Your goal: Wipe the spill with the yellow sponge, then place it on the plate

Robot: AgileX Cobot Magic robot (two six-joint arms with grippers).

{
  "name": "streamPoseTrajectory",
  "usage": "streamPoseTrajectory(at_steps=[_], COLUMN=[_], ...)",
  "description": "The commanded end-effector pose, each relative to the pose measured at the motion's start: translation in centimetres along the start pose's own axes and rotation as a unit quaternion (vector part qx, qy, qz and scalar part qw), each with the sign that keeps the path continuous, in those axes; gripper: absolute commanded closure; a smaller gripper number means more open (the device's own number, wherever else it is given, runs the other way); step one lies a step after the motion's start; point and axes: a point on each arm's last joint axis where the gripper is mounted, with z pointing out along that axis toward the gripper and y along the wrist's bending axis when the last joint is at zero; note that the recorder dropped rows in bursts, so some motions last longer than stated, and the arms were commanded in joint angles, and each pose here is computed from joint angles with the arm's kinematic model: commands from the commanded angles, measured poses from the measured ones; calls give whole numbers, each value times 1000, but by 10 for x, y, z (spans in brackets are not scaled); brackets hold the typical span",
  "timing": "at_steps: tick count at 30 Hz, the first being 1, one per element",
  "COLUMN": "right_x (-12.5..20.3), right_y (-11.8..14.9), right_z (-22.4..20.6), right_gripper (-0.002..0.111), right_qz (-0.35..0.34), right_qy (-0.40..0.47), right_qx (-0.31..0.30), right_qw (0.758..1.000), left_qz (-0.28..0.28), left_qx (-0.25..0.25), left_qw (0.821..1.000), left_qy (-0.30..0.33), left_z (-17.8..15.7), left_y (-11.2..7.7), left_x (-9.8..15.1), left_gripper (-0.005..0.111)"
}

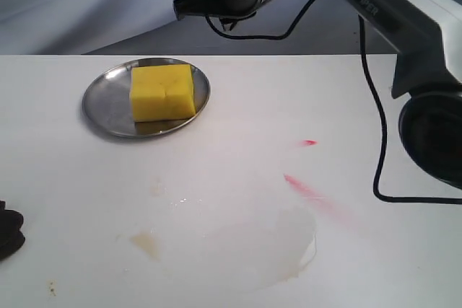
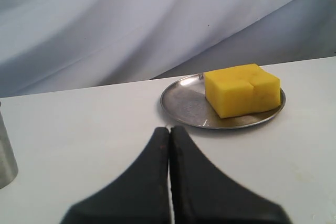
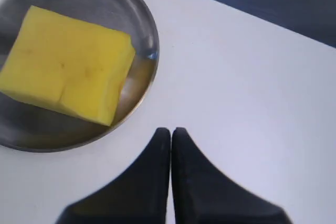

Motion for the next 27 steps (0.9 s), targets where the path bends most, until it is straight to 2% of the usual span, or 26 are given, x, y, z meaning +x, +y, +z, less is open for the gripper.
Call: streamPoseTrajectory(at_steps=[1, 5, 11, 19, 24, 27], right_x=[2, 18, 50, 117, 153, 172], right_y=[7, 16, 28, 3, -19, -48], right_z=[-16, -25, -60, -115, -137, -148], right_gripper=[108, 108, 108, 108, 108, 108], right_qz=[-21, -38, -54, -3, 20, 56], right_qy=[-5, 24, -32, -132, -159, -178], right_qx=[26, 26, -16, -82, -67, -53], right_qw=[999, 999, 998, 988, 985, 981], left_qz=[-1, -1, -1, -1, -1, -1], left_qx=[1, 1, 1, 1, 1, 1], left_qw=[1000, 1000, 1000, 1000, 1000, 1000], left_qy=[-2, -2, -2, -2, -2, -2], left_z=[0, 0, 0, 0, 0, 0], left_y=[0, 0, 0, 0, 0, 0], left_x=[1, 1, 1, 1, 1, 1], left_gripper=[107, 107, 107, 107, 107, 107])
